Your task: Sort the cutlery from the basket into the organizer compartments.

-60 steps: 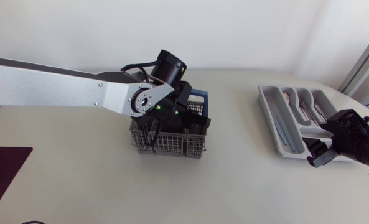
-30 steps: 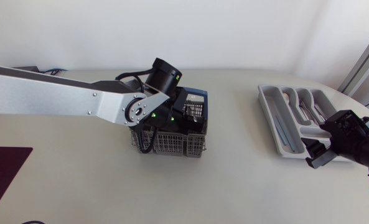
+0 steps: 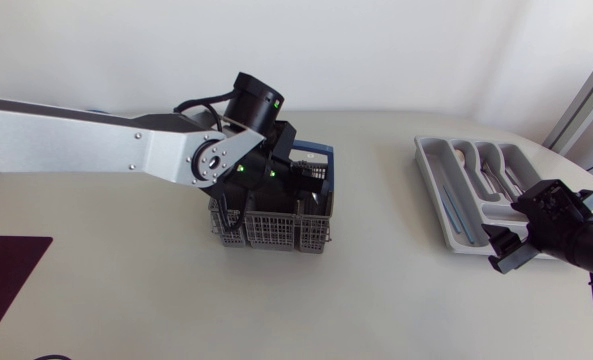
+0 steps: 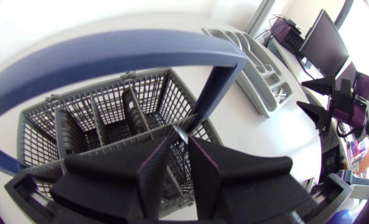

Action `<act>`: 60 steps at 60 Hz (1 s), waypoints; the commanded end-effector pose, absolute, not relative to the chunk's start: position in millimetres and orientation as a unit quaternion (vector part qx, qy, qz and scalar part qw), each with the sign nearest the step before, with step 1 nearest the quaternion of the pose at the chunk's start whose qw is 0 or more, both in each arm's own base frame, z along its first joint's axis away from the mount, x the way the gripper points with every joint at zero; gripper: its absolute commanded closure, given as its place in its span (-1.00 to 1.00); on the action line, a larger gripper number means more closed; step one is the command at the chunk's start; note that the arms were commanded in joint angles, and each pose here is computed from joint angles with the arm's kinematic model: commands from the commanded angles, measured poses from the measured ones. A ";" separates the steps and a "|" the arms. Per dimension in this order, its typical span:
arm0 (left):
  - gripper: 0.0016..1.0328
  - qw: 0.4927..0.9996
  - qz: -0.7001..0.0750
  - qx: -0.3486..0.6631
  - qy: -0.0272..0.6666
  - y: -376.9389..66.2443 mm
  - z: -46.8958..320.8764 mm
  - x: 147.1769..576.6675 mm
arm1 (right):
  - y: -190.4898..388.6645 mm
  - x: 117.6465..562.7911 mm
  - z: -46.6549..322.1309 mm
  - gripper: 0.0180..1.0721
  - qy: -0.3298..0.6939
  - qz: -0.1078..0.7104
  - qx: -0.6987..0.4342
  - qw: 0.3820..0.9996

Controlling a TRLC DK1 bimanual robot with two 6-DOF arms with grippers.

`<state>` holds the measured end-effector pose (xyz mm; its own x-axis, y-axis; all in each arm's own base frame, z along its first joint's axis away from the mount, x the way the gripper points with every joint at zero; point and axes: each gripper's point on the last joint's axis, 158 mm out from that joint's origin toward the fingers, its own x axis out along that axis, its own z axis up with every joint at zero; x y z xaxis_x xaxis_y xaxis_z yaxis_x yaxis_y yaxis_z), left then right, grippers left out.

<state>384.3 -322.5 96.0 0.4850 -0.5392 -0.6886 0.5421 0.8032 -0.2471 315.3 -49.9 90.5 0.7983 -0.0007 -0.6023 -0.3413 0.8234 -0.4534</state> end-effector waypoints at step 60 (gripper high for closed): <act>0.47 0.841 -0.280 -0.018 0.462 -332.8 83.6 391.8 | -47.9 310.5 78.3 -0.49 0.310 0.096 -0.282 0.903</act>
<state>388.4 -327.8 87.6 0.4214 -0.4940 -0.7605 0.4815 0.8325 -0.2740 313.5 -50.4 86.2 0.7959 -0.0058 -0.6054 -0.3396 0.8235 -0.4544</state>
